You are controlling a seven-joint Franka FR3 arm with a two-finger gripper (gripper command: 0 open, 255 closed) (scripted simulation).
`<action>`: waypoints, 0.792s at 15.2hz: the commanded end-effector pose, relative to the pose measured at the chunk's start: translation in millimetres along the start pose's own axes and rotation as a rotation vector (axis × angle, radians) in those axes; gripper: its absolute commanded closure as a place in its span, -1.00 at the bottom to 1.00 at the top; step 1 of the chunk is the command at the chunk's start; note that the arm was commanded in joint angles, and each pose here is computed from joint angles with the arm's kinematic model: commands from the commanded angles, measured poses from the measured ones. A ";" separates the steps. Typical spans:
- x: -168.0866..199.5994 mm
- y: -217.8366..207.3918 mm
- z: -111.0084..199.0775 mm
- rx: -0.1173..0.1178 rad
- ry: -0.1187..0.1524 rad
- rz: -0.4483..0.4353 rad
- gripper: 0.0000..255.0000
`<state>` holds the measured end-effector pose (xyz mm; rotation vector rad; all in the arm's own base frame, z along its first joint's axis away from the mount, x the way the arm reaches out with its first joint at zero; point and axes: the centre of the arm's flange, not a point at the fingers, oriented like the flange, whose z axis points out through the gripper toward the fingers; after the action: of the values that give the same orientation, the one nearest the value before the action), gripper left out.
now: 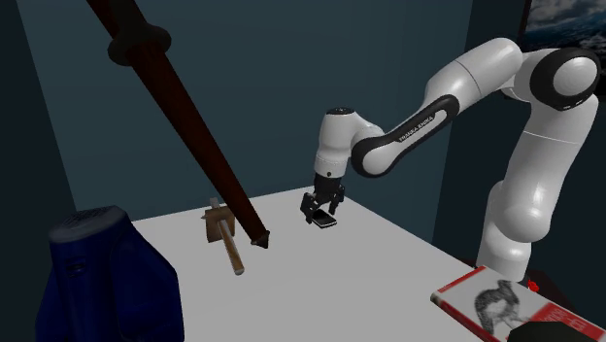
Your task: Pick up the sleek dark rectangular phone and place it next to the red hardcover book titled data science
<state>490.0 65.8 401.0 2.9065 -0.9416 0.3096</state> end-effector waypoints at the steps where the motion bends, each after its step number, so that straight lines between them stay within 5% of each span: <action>1: 0.0 0.0 0.1 0.000 0.000 0.000 -1.00; 2: 0.0 0.0 0.1 0.000 0.000 0.000 1.00; 12: 1.1 0.0 -5.1 0.000 0.000 0.000 1.00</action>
<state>490.0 65.7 403.8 2.9068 -0.9416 0.3112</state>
